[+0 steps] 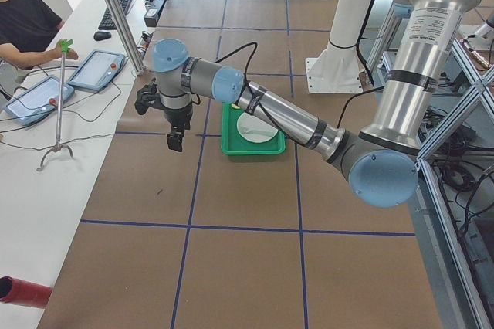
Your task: Place spoon
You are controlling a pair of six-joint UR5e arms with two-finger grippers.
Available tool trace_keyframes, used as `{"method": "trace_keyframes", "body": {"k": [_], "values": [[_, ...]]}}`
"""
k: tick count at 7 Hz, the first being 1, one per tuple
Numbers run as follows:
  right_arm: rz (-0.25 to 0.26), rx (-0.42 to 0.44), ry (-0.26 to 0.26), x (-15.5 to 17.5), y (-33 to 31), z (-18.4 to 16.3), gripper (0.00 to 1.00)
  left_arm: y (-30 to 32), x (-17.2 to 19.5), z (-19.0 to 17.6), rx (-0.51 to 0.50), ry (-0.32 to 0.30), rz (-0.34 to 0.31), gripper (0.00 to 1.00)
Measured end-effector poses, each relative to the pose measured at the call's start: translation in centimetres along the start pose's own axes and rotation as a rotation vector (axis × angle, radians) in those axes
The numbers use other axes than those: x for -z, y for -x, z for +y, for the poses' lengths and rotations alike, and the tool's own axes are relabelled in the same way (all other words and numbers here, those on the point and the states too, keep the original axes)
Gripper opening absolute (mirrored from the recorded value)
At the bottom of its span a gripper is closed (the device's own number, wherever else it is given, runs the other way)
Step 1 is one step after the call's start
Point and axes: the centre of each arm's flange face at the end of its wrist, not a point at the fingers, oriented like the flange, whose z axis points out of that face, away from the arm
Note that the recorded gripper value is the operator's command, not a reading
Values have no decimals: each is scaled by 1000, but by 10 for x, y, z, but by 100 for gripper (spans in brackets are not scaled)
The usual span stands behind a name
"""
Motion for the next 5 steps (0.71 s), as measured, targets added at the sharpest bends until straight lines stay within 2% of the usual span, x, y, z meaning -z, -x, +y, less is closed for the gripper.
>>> {"method": "trace_keyframes", "body": {"k": [5], "values": [[0,0,0,0,0,0,100,-3,10,18,-36,-45,4,100]]}}
